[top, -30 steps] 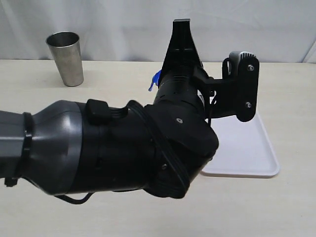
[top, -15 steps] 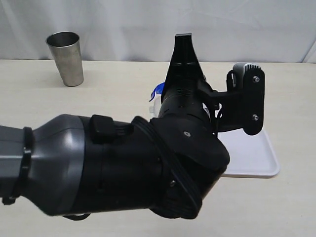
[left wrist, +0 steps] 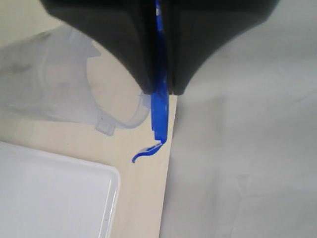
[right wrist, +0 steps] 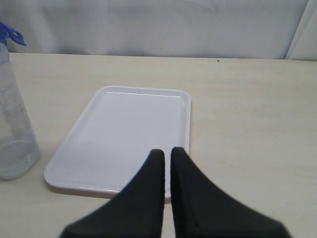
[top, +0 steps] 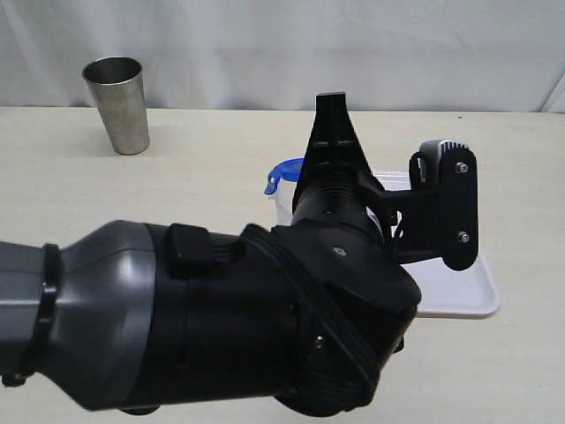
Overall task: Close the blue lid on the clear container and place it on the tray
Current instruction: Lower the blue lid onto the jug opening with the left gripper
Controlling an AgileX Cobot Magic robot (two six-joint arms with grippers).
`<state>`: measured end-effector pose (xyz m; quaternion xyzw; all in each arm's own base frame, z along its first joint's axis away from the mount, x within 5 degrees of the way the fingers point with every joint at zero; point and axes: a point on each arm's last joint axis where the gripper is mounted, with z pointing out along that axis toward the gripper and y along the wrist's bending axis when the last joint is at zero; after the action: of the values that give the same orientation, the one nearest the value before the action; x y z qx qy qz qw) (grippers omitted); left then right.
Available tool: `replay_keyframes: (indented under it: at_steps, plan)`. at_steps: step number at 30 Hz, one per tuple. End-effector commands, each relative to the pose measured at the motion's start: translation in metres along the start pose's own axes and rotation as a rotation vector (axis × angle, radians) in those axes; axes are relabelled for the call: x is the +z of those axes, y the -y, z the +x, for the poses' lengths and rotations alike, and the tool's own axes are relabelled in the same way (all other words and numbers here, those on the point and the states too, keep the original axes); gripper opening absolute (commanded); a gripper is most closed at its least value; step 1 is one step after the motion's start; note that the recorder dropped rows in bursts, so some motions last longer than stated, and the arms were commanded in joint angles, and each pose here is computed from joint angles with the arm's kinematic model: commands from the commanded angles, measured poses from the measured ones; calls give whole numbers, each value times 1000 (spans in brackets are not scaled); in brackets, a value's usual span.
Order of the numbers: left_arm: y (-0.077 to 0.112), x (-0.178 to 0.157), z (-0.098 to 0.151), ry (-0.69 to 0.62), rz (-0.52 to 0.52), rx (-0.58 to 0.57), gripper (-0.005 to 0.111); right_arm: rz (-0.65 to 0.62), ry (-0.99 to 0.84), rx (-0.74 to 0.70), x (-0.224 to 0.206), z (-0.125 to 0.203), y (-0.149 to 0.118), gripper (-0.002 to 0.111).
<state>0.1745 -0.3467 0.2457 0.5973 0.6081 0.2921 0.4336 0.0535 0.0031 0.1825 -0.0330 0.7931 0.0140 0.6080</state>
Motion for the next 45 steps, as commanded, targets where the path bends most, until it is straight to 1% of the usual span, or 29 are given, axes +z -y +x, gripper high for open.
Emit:
replay_keyframes:
  at_steps: [1,7,14,21,27,45]
  plan:
    - [2,-2,0,5,20,-15,0,4,4,2,0,1,0,4]
    - [7,-3,3,-29,85,-13,0,4,4,2,0,1,0,4]
    - [10,-4,0,-11,103,-16,0,4,4,2,0,1,0,4]
    - [12,-5,2,-26,131,-38,0,4,4,2,0,1,0,4]
    - [16,-5,-1,-6,174,-63,0,4,4,2,0,1,0,4]
    - [15,-4,2,-28,166,-63,0,4,4,2,0,1,0,4]
